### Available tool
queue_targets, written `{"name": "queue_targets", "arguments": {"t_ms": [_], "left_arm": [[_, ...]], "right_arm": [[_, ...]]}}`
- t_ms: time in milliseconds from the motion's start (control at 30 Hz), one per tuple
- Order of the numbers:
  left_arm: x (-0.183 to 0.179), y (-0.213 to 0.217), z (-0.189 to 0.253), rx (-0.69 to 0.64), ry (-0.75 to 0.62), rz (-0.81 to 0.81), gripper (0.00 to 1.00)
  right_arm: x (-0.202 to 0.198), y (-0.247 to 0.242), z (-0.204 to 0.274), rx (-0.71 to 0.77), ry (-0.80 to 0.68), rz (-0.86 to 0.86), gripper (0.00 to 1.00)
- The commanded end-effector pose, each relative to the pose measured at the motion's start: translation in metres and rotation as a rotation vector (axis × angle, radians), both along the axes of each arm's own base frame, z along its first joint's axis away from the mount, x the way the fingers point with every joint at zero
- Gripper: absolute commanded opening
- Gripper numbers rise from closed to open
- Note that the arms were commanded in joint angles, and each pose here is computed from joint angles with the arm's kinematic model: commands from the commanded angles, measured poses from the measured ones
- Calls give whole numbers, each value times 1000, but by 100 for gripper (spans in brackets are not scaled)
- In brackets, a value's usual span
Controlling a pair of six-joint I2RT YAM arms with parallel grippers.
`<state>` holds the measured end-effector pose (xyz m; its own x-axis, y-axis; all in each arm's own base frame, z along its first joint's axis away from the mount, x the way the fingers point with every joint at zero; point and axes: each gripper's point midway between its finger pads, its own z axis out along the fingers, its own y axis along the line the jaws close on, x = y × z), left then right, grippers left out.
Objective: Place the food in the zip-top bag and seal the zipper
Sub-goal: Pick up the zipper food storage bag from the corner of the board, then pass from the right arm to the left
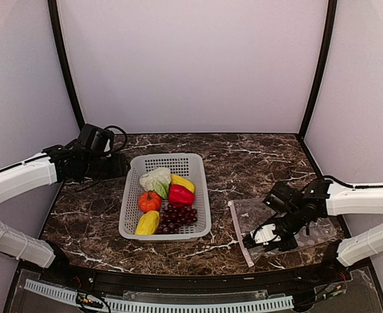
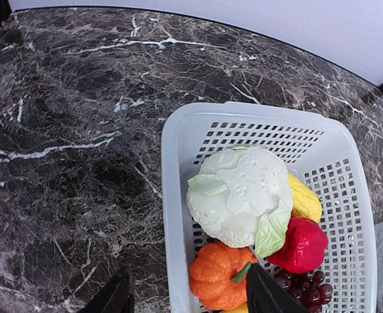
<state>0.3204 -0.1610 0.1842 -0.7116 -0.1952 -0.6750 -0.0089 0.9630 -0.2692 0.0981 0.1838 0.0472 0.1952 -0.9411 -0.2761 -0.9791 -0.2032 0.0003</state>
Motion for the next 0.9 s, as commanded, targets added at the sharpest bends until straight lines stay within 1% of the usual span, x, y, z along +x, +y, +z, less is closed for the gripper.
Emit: {"name": "queue_targets", "arguments": {"t_ms": [0,33,67,133,167,200,233,267,300,400,467,533,567,600,633,700,800,867], "left_arm": [[5,-26,40,-6,-132,-195,57],[2,-37,46,5,-157,-275,57],[3,-44,57,6,-197,-314,57],[-8,-70,73,46,-273,-468,57],[-11,-78,84,98,-333,-541,57],[-21,-92,88,114,-364,-611,57],[-24,-100,98,164,-431,-679,57],[-37,-115,102,163,-464,-756,57],[-42,-123,112,185,-528,-812,57],[-71,-152,131,155,-663,-986,57],[-85,-170,144,135,-740,-1056,58],[-99,-191,151,144,-792,-1132,58],[-102,-197,150,162,-798,-1154,58],[-111,-212,149,187,-819,-1209,58],[-115,-219,143,212,-811,-1235,58],[-137,-243,133,256,-821,-1336,58],[-152,-268,111,350,-822,-1440,55],[-163,-280,99,390,-822,-1496,53]], "right_arm": [[28,5,7,6,-123,-45,2],[31,6,14,30,-128,-47,0],[33,7,24,61,-122,-41,0],[37,10,55,159,-120,-30,0],[36,11,73,208,-110,-15,0],[36,13,92,257,-107,-6,0],[35,15,108,294,-95,-1,0],[33,17,122,322,-73,0,0],[32,20,134,349,-47,4,0],[25,28,152,398,29,12,0],[18,33,162,426,86,18,0],[14,35,168,433,123,20,0],[12,35,170,433,134,20,0],[11,34,172,431,140,22,0],[11,33,175,433,138,23,0],[9,32,181,442,125,27,0],[6,30,189,457,108,29,0],[5,29,193,464,105,30,0]]}}
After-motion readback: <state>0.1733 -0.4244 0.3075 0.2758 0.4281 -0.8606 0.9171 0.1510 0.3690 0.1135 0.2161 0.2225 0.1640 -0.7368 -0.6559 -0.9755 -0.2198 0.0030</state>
